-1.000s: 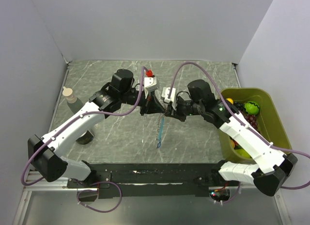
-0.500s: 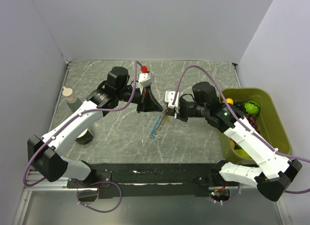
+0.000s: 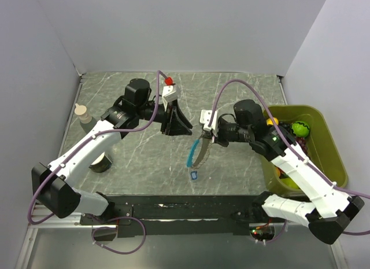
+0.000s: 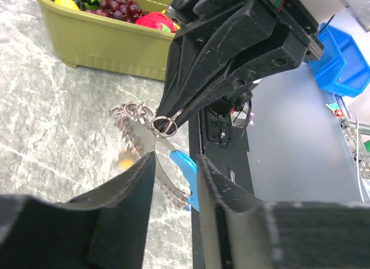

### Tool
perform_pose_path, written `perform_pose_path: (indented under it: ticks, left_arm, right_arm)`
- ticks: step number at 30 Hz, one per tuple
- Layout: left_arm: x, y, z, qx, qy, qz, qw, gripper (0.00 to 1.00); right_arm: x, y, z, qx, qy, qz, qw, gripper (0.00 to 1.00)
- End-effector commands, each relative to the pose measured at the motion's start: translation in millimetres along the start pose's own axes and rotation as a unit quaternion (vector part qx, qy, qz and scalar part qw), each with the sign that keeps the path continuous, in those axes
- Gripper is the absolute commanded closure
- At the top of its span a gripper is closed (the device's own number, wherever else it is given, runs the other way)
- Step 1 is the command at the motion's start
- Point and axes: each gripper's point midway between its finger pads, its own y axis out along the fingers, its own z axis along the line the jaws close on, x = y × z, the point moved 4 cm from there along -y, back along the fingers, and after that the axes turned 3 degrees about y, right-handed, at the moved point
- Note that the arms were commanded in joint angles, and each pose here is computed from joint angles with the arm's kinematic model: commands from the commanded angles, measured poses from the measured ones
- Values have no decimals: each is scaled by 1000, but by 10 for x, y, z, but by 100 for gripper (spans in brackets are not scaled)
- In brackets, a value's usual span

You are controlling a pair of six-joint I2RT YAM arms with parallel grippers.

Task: Remove the keys from the keyring
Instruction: Remove the key from the keyring.

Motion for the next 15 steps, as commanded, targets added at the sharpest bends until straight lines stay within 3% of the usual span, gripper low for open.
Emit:
perform_pose_path:
  ticks: [1,8,15]
  left_arm:
    - [199,-70,-155,-16,22,-18,999,57]
    - [168,-39,-65,1,14,-20,1000,50]
    - [79,7,-71,-19,5,-13,1000,47]
  right_arm:
    - [78,-74,-41,-17,-16,-17,1000,100]
    - [75,-62,72,21,-22,-25,999,100]
    - [152,-161,355,110,-47,-56,991,100]
